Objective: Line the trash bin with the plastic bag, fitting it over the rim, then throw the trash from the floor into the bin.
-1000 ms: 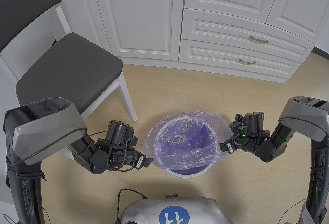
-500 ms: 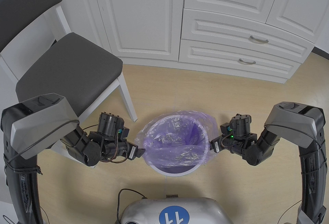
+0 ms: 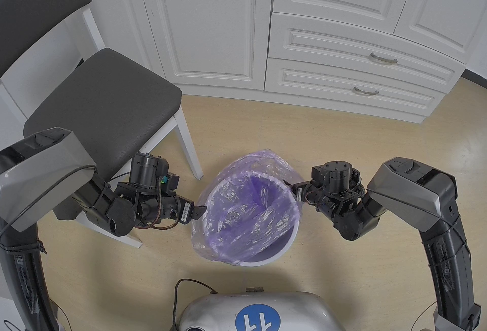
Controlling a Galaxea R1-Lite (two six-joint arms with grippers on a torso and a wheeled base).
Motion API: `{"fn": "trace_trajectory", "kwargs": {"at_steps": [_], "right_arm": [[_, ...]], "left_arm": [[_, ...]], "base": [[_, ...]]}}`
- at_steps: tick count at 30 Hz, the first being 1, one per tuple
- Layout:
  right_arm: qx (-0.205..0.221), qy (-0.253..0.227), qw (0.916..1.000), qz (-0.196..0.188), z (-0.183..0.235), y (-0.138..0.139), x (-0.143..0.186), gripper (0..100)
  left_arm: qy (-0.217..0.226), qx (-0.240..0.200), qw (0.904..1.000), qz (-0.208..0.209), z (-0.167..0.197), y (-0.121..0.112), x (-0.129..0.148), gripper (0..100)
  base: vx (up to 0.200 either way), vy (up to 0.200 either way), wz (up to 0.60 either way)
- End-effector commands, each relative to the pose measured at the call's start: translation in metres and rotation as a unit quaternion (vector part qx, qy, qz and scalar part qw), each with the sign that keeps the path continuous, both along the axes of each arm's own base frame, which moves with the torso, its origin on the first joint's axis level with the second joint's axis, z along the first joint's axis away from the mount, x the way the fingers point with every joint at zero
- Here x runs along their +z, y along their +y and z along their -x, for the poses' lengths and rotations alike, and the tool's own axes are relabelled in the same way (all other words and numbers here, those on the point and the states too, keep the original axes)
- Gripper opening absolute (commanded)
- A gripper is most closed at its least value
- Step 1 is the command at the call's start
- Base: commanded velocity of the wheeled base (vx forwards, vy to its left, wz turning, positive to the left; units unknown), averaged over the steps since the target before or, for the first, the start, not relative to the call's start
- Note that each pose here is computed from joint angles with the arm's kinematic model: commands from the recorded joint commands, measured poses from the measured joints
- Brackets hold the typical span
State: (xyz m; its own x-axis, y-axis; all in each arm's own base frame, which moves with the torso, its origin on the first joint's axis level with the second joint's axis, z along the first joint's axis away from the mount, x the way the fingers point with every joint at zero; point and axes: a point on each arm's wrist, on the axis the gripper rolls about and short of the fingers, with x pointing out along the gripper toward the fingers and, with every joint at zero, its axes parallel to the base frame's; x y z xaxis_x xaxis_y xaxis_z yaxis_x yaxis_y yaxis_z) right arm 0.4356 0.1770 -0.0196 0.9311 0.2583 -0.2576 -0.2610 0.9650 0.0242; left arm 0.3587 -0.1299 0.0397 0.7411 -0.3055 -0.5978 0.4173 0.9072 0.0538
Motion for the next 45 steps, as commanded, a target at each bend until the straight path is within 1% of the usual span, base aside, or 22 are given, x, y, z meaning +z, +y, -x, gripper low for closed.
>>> {"fn": "trace_trajectory", "kwargs": {"at_steps": [1,6,7,8,9,12,19,21,22,24,27,28,31,32,33,34,35,37,39,40,43,45], "right_arm": [[-0.012,-0.005,0.9995,-0.028,-0.016,0.002,-0.015,100],[-0.034,-0.030,0.9964,-0.072,-0.033,-0.001,-0.007,100],[-0.049,-0.045,0.9938,-0.089,-0.041,-0.005,0.000,100],[-0.049,-0.045,0.9938,-0.089,-0.041,-0.005,0.000,100],[-0.064,-0.062,0.9903,-0.106,-0.050,-0.013,0.008,100],[-0.075,-0.086,0.9851,-0.128,-0.058,-0.027,0.019,100],[-0.089,-0.099,0.9824,-0.131,-0.059,-0.045,0.039,100],[-0.088,-0.101,0.9823,-0.130,-0.049,-0.048,0.060,100],[-0.088,-0.101,0.9823,-0.130,-0.049,-0.048,0.061,100],[-0.083,-0.102,0.9824,-0.133,-0.030,-0.047,0.089,100],[-0.068,-0.102,0.9832,-0.135,-0.006,-0.040,0.114,100],[-0.068,-0.102,0.9832,-0.135,-0.006,-0.040,0.114,100],[-0.047,-0.052,0.9928,-0.097,0.015,-0.025,0.127,100],[-0.034,-0.017,0.9971,-0.066,0.024,-0.015,0.139,100],[-0.033,-0.014,0.9973,-0.064,0.025,-0.015,0.140,100],[-0.027,0.018,0.9984,-0.046,0.030,-0.005,0.153,100],[-0.016,0.052,0.9981,-0.030,0.034,0.009,0.165,100],[-0.014,0.091,0.9958,-0.005,0.036,0.023,0.176,100],[-0.017,0.109,0.9939,0.010,0.035,0.029,0.180,100],[-0.018,0.139,0.9892,0.040,0.035,0.045,0.178,100],[-0.039,0.162,0.9825,0.083,0.031,0.060,0.180,100],[-0.032,0.167,0.9802,0.101,0.034,0.064,0.185,100]], "left_arm": [[-0.006,-0.001,1.0000,0.002,0.001,-0.001,0.003,100],[-0.007,-0.004,1.0000,0.003,0.002,-0.003,0.003,100],[-0.006,-0.004,1.0000,0.003,0.001,-0.003,0.002,100],[-0.006,-0.004,1.0000,0.003,0.001,-0.003,0.002,100],[-0.007,-0.004,1.0000,0.003,0.001,-0.003,0.002,100],[-0.008,-0.004,1.0000,0.003,0.000,-0.003,0.001,100],[-0.010,-0.005,0.9999,0.005,0.000,-0.004,0.002,100],[-0.010,-0.007,0.9999,0.005,0.002,-0.006,0.003,100],[-0.010,-0.007,0.9999,0.006,0.002,-0.006,0.003,100],[-0.011,-0.010,0.9999,0.006,0.003,-0.007,0.004,100],[-0.015,-0.009,0.9998,0.009,0.004,-0.008,0.008,100],[-0.015,-0.009,0.9998,0.009,0.004,-0.008,0.008,100],[-0.024,-0.007,0.9996,0.013,0.004,-0.005,0.016,100],[-0.027,-0.006,0.9995,0.014,0.005,-0.004,0.019,100],[-0.028,-0.006,0.9995,0.014,0.005,-0.004,0.019,100],[-0.032,-0.008,0.9993,0.017,0.007,-0.003,0.023,100],[-0.037,-0.014,0.9989,0.025,0.009,-0.001,0.027,100],[-0.043,-0.028,0.9980,0.037,0.014,0.002,0.030,100],[-0.047,-0.036,0.9973,0.044,0.015,0.004,0.032,100],[-0.058,-0.042,0.9960,0.053,0.016,0.009,0.034,100],[-0.078,-0.055,0.9935,0.062,0.014,0.024,0.033,100],[-0.091,-0.076,0.9905,0.069,0.012,0.034,0.032,100]], "base": [[0.000,0.000,0.00],[0.000,0.000,0.00],[0.000,0.000,0.00],[0.000,0.000,0.00],[0.000,0.000,0.00],[0.000,0.000,0.00],[0.000,0.000,0.00],[0.000,0.000,0.00],[0.000,0.000,0.00],[0.000,0.000,0.00],[0.000,0.000,0.00],[0.000,0.000,0.00],[0.000,0.000,0.00],[0.000,0.000,0.00],[0.000,0.000,0.00],[0.000,0.000,0.00],[0.000,0.000,0.00],[0.000,0.000,0.00],[0.000,0.000,0.00],[0.000,0.000,0.00],[0.000,0.000,0.00],[0.000,0.000,0.00]]}}
